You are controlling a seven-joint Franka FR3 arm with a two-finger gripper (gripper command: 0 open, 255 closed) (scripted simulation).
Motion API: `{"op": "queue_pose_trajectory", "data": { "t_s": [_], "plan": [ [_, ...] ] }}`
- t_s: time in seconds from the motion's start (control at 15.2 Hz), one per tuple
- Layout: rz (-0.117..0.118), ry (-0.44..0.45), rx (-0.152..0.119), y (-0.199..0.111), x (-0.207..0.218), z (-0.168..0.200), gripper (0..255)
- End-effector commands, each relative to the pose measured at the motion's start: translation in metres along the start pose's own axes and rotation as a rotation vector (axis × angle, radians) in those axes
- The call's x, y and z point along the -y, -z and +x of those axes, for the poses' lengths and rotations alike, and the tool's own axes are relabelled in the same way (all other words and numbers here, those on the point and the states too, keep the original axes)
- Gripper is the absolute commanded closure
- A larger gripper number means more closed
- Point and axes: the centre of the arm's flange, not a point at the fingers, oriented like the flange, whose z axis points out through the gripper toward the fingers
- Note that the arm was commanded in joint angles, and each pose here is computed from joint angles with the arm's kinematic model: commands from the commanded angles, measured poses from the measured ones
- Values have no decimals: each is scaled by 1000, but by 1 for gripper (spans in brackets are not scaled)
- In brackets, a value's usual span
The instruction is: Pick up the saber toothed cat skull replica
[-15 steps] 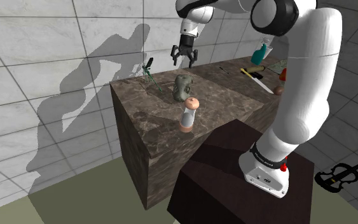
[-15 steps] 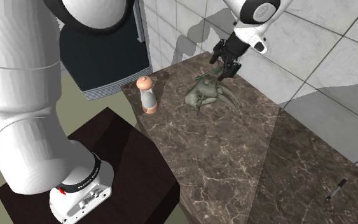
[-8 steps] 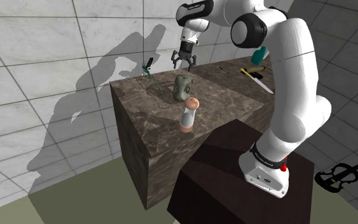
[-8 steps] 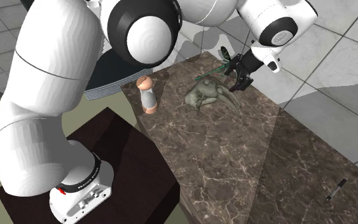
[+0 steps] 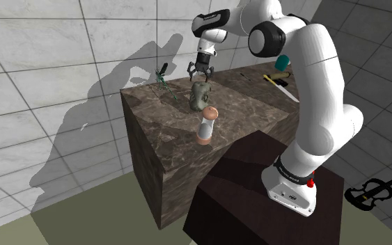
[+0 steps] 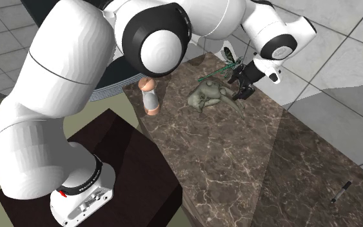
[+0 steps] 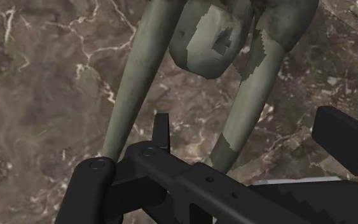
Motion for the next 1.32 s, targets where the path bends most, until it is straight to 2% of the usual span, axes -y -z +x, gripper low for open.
{"op": "queue_pose_trajectory", "data": {
  "t_s": [0.0, 0.07, 0.66, 1.25],
  "plan": [
    [0, 0, 0, -3, -1, 2, 0],
    [0, 0, 0, -3, -1, 2, 255],
    [0, 0, 0, -3, -1, 2, 255],
    [0, 0, 0, 39, 4, -19, 255]
  ]
}}
